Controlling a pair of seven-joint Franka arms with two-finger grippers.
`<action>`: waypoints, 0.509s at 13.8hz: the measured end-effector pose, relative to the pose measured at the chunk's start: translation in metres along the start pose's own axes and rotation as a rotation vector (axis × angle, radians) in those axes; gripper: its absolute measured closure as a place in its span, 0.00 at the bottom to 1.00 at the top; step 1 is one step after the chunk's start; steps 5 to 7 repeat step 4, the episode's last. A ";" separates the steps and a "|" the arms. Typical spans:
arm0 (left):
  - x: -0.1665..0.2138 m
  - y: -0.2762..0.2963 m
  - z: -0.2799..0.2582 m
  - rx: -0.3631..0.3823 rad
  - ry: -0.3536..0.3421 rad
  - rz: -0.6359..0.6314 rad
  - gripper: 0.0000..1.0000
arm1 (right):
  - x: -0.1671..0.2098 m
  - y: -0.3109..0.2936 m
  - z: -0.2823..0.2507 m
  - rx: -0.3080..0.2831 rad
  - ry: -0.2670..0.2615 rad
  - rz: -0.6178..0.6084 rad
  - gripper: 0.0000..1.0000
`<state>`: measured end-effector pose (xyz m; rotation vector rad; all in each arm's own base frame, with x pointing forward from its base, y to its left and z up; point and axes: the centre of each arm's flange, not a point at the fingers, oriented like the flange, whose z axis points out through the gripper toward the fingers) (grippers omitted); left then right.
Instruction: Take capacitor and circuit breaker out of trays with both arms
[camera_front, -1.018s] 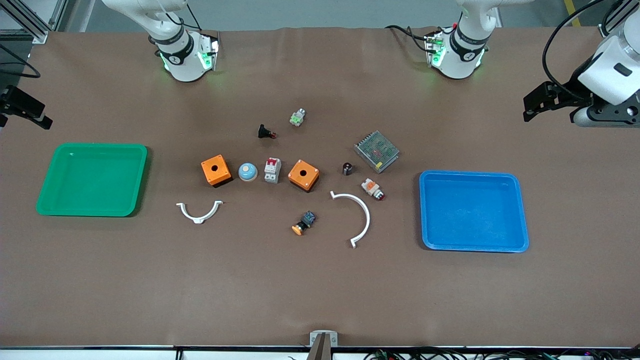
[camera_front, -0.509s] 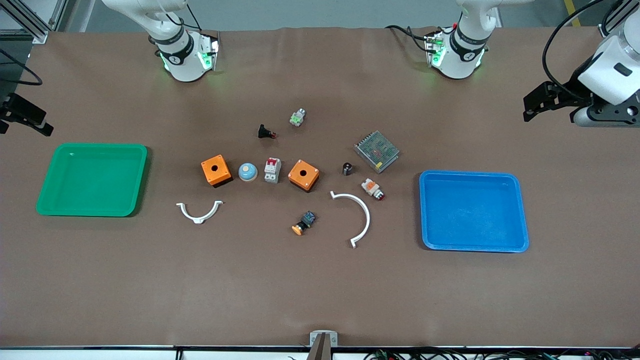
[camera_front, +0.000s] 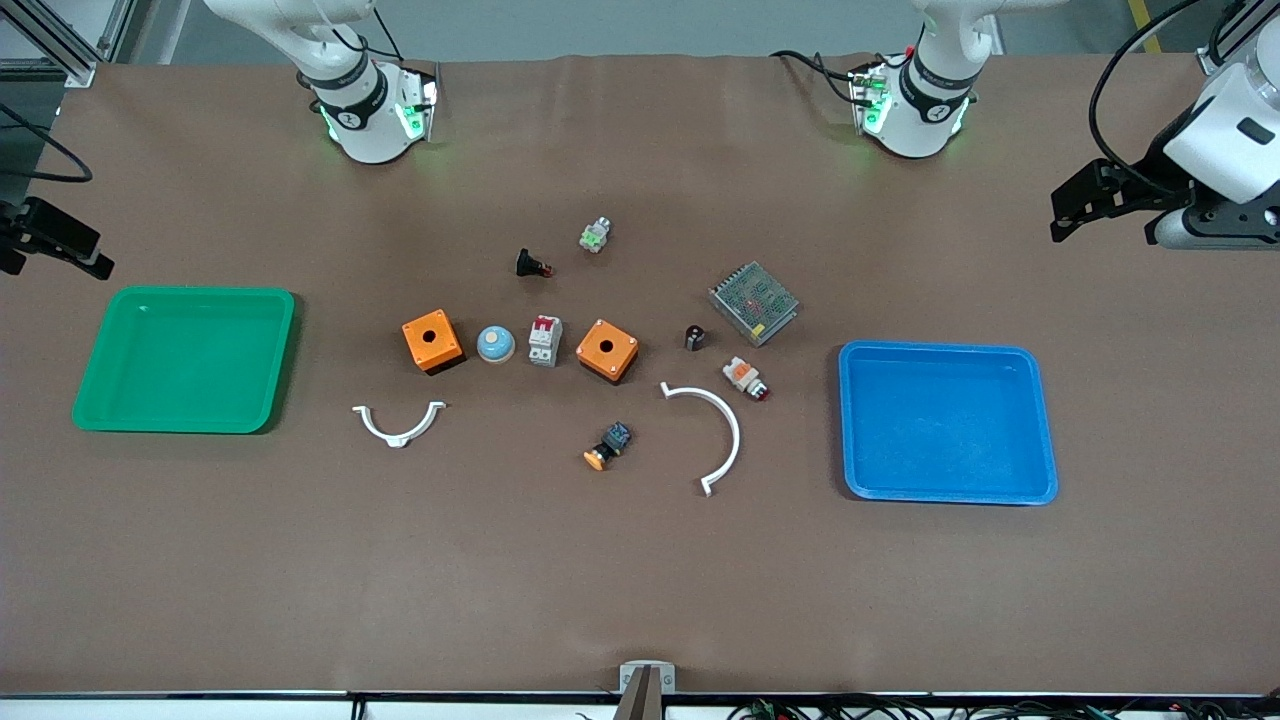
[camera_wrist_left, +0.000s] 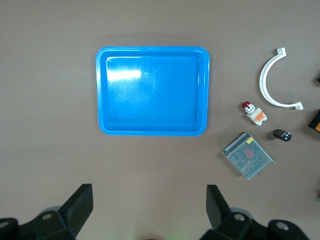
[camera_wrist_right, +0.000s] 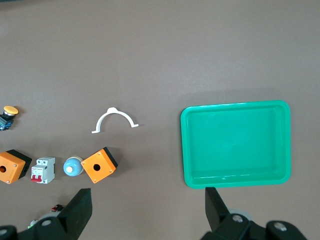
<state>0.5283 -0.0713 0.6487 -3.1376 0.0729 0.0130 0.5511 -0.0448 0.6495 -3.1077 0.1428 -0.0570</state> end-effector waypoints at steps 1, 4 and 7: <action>0.000 0.000 0.000 0.000 0.001 0.000 0.00 | 0.001 0.000 0.002 0.000 -0.003 0.000 0.00; 0.000 0.000 -0.001 0.000 0.002 0.000 0.00 | 0.002 0.000 0.005 -0.001 -0.008 0.000 0.00; 0.000 0.000 -0.001 0.000 0.002 0.000 0.00 | 0.002 0.000 0.005 -0.001 -0.008 0.000 0.00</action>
